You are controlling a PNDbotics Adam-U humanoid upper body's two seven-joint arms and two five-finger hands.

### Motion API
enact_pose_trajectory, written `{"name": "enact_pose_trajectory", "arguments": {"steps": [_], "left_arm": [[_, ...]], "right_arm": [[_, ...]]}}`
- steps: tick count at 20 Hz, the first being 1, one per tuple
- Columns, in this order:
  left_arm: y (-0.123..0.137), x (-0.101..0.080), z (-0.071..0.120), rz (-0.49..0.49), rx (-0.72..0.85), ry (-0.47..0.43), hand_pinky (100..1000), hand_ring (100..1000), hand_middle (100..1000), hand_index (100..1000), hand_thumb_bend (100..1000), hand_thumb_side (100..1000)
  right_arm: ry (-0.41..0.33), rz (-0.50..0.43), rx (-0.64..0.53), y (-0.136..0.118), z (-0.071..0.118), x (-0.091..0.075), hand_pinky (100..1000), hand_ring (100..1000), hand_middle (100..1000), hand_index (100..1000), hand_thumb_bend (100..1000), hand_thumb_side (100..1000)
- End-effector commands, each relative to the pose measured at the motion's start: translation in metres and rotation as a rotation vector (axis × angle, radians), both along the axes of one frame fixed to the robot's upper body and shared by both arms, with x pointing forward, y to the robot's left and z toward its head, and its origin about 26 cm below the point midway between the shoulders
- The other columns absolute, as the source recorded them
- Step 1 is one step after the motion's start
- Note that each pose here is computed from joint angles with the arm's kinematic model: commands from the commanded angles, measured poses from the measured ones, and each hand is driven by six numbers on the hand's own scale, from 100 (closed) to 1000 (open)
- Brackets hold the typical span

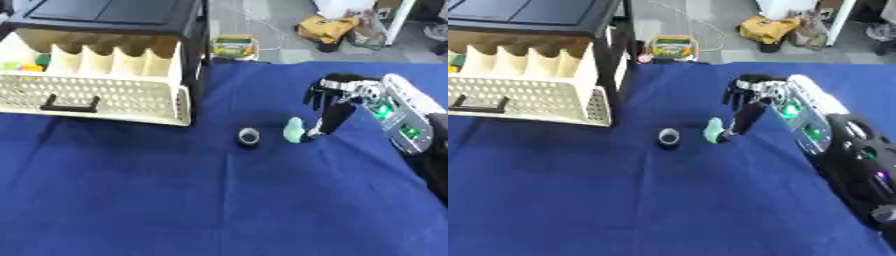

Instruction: Pick up objects from table and place into drawer.

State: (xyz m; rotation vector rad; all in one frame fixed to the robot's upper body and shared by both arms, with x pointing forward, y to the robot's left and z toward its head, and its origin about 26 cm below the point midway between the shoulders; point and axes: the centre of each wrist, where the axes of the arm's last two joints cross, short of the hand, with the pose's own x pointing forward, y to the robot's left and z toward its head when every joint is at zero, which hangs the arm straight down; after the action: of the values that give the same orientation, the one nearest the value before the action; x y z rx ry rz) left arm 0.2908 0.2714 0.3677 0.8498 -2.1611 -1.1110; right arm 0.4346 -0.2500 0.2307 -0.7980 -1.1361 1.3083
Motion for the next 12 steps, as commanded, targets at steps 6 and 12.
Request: {"name": "enact_pose_trajectory", "arguments": {"steps": [6, 12], "left_arm": [[0.0, -0.004, 0.004, 0.002, 0.01, -0.026, 100, 100, 100, 751, 100, 608], [0.0, -0.003, 0.003, 0.0, 0.007, -0.028, 100, 100, 100, 745, 100, 607]], "right_arm": [[-0.027, -0.029, 0.035, 0.001, 0.002, -0.004, 502, 611, 598, 769, 649, 247], [0.01, -0.044, 0.048, 0.001, -0.008, -0.002, 497, 610, 591, 749, 626, 234]]}}
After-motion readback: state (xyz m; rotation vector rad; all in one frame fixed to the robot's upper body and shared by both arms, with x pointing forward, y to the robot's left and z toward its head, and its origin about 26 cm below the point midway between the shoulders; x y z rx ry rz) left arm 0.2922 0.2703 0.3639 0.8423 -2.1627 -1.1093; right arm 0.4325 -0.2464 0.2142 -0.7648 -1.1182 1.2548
